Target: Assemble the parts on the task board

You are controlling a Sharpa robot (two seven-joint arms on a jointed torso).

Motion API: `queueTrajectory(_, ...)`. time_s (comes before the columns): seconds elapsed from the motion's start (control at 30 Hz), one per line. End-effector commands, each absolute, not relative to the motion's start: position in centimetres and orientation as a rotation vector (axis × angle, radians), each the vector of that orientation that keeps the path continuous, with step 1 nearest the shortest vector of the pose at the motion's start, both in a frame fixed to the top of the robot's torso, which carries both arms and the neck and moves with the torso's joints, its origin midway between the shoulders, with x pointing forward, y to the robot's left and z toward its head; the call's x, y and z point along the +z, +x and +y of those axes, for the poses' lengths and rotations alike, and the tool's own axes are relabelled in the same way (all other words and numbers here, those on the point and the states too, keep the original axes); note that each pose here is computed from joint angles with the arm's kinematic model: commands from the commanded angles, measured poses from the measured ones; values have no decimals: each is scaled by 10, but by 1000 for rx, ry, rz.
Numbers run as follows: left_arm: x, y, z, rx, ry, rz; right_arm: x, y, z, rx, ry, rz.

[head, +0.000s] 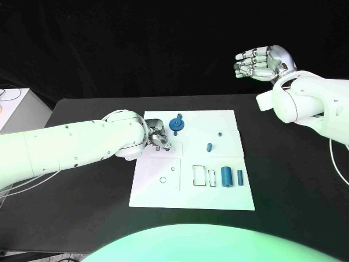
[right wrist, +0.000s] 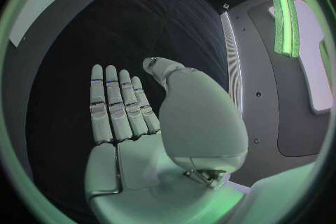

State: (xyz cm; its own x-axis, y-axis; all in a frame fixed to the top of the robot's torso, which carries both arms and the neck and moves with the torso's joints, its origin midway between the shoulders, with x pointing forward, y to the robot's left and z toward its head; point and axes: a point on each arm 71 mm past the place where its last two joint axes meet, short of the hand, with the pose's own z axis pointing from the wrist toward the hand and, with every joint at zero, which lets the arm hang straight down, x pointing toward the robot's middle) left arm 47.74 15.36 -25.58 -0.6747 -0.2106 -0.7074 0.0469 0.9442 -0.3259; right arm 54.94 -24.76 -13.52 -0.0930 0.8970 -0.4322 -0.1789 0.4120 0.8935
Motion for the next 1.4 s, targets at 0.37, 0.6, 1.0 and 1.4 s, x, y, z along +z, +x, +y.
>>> queueTrajectory(0.37, -263, 473, 145, -408, -54, 2341, -135, 548, -245, 1058, 693, 1379)
queueTrajectory(0.6, -263, 473, 145, -405, -50, 2341, -135, 548, -245, 1059, 692, 1379)
queueTrajectory(1.0, -263, 474, 145, -410, -69, 2332, -136, 548, -245, 1060, 692, 1381)
queueTrajectory(1.4, -263, 473, 150, -419, -104, 2350, -137, 548, -245, 1060, 692, 1383)
